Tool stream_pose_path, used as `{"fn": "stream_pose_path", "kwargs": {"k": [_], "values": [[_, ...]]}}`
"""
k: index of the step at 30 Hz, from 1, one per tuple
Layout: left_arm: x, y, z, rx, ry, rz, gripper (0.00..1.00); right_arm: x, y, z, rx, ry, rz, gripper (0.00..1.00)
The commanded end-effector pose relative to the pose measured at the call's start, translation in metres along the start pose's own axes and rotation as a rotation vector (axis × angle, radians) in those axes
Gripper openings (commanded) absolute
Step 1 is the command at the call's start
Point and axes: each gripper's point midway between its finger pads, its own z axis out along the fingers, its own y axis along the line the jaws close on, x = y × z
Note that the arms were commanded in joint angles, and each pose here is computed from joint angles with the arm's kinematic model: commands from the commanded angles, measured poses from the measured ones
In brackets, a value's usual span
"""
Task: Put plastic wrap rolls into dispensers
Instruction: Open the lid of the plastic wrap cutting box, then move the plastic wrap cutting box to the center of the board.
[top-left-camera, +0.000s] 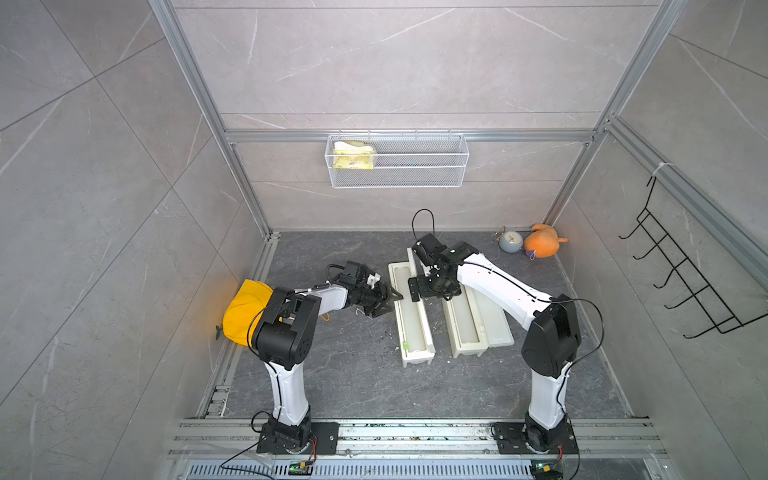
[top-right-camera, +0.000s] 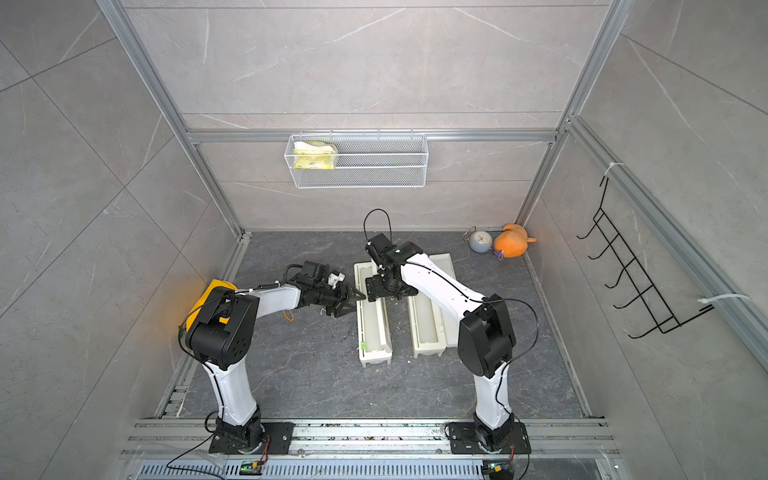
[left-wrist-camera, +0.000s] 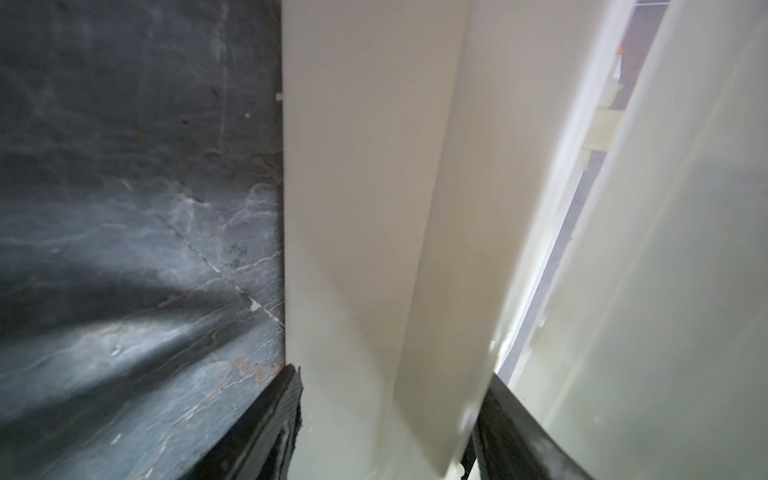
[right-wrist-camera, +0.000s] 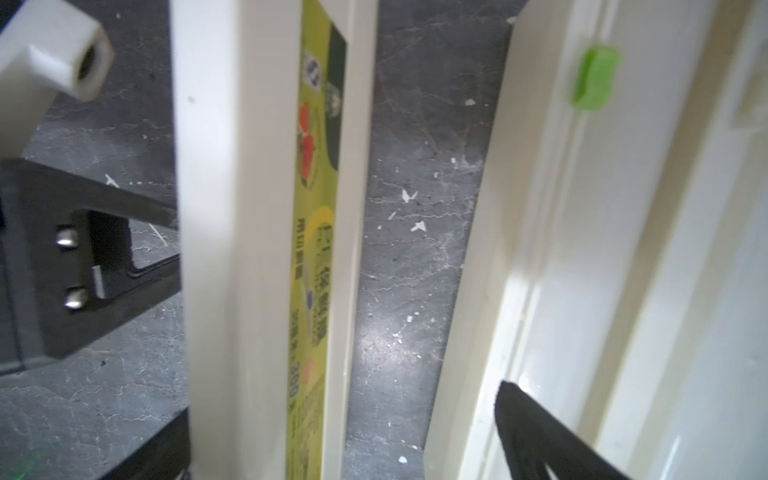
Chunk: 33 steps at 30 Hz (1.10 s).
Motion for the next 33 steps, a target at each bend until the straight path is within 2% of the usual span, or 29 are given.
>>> {"fn": "stream_pose_path", "kwargs": {"k": [1, 11, 16, 24, 30, 33], "values": [[0.007, -0.002, -0.006, -0.022, 0.002, 0.039, 0.62, 0.008, -0.016, -0.009, 0.031, 0.002, -0.006, 0.99], [0.008, 0.017, -0.011, -0.143, -0.012, 0.043, 0.51, 0.008, -0.018, -0.009, 0.013, -0.01, 0.001, 1.0], [0.004, 0.018, -0.017, -0.151, -0.023, 0.042, 0.44, 0.008, -0.023, -0.012, 0.013, -0.024, 0.017, 1.0], [-0.007, 0.013, -0.031, -0.203, -0.028, 0.099, 0.4, 0.013, -0.053, -0.023, 0.021, -0.06, 0.074, 1.0], [-0.011, 0.012, -0.042, -0.224, -0.011, 0.168, 0.21, 0.02, -0.064, -0.011, -0.039, -0.06, 0.118, 1.0], [-0.015, 0.008, -0.045, -0.244, 0.014, 0.225, 0.19, 0.021, -0.054, 0.0, -0.09, -0.052, 0.123, 0.99]]}}
